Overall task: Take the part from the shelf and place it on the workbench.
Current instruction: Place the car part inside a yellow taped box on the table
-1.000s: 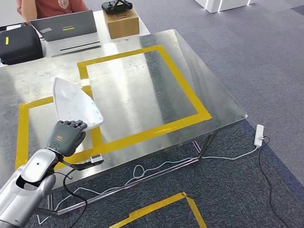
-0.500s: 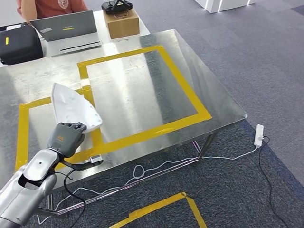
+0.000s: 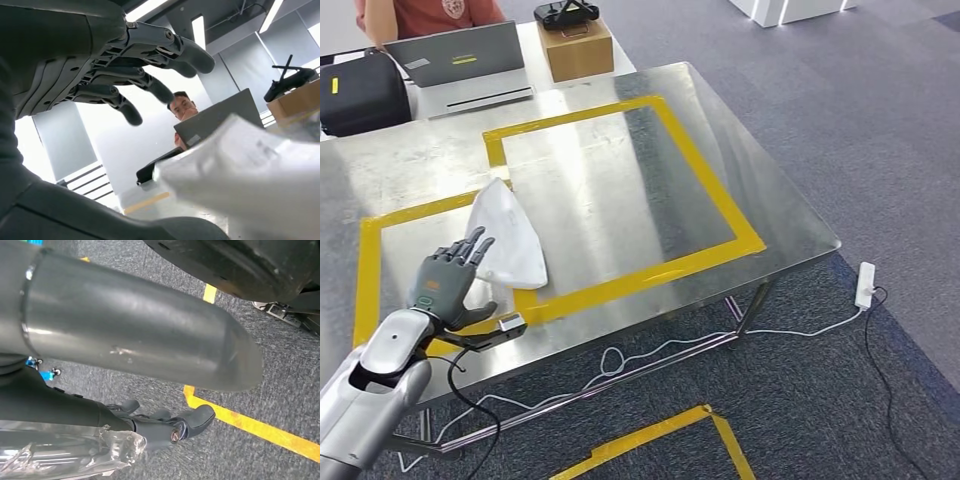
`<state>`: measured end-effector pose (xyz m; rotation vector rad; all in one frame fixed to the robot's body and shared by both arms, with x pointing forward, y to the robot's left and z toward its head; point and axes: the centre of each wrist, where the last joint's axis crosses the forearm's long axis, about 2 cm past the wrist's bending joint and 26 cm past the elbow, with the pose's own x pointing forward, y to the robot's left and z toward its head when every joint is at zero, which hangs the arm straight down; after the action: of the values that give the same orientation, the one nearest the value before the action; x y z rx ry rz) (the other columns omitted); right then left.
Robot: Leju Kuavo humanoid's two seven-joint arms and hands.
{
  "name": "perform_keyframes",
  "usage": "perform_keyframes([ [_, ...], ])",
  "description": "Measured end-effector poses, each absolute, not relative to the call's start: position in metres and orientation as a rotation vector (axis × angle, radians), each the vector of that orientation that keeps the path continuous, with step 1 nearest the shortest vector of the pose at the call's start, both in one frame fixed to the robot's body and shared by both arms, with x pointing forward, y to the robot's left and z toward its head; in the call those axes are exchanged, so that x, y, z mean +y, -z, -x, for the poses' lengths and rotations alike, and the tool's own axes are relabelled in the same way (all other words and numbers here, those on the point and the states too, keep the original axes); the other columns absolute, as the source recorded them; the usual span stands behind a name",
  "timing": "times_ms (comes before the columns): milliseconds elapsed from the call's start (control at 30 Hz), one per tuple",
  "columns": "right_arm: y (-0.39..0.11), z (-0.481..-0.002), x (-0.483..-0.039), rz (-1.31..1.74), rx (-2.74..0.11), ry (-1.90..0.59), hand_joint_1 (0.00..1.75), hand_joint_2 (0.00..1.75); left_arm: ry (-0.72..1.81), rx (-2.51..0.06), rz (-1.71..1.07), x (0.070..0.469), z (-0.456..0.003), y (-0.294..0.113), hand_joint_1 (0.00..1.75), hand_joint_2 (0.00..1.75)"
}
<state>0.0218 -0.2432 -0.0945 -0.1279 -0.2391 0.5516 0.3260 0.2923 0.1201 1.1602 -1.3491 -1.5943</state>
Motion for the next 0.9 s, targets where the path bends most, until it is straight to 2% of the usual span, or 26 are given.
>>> perform_keyframes([
  [900,0.0909,-0.0244,-0.2462,0.192,-0.251,-0.605,0.00,0.00,1.556,-1.297,-1.146,0.2963,-0.3236,-0.1180,0.00,0.00],
])
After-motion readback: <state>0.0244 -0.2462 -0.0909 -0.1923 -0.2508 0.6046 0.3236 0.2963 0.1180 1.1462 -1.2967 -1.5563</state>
